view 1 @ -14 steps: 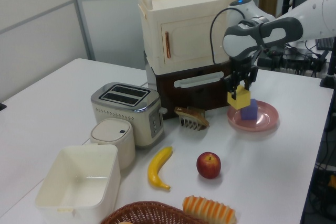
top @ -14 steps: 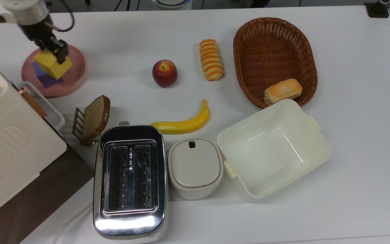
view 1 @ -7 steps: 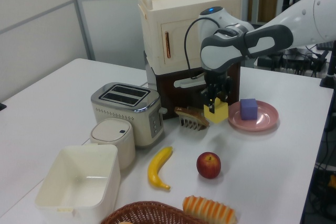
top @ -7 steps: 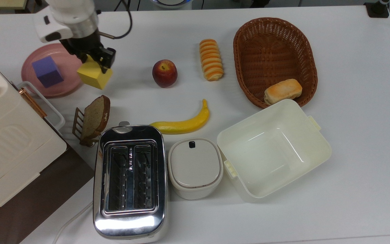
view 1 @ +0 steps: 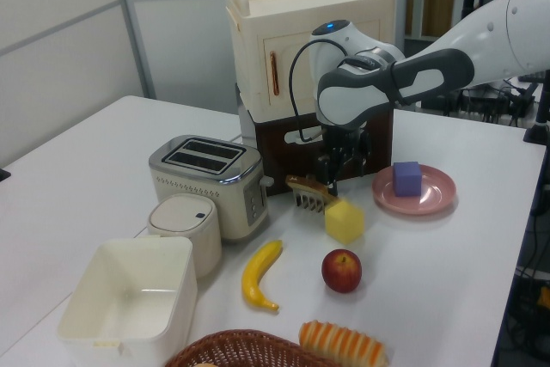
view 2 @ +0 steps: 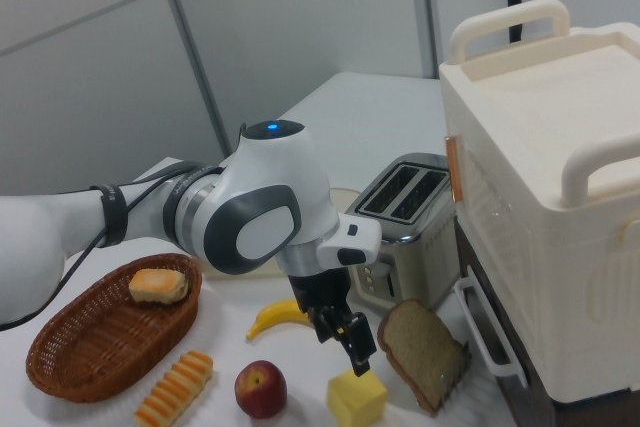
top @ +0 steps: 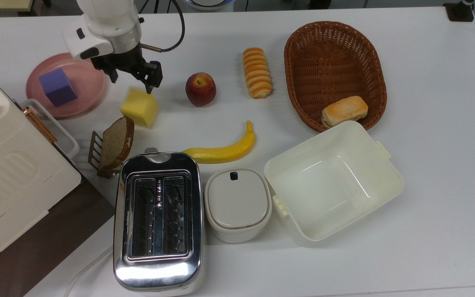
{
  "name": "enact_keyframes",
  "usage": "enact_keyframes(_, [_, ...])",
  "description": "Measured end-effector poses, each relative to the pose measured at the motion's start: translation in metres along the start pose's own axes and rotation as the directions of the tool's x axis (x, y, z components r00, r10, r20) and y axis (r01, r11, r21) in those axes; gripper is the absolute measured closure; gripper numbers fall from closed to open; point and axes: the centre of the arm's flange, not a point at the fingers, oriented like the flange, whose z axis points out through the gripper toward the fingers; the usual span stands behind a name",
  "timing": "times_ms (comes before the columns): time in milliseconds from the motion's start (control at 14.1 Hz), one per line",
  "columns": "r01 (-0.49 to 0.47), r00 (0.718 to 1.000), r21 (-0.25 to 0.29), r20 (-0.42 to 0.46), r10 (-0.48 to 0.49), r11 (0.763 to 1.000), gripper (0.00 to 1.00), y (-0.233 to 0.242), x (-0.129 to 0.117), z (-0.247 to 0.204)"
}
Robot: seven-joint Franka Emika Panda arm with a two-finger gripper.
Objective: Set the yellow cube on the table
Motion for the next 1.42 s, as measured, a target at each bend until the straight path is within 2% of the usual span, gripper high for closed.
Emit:
enact_keyframes(71, [0.002,1.0,-0.004,0.0,-0.002,1.0,0.01,0.0,0.0,0.0])
enact_keyframes(566, [0.004,1.0,-0.006,-0.012,-0.004,1.0,0.0,-0.001,0.001,-0.015])
enact_keyframes(779, [0.027,0.998,-0.007,-0.059,-0.027,1.0,0.0,-0.026,-0.001,-0.063])
enact_keyframes(1133, [0.034,0.995,-0.016,-0.097,-0.035,0.999,0.0,-0.039,-0.036,-0.155])
enact_keyframes(1416, [0.019,0.994,0.021,-0.107,-0.017,1.0,0.0,-0.021,-0.042,-0.169])
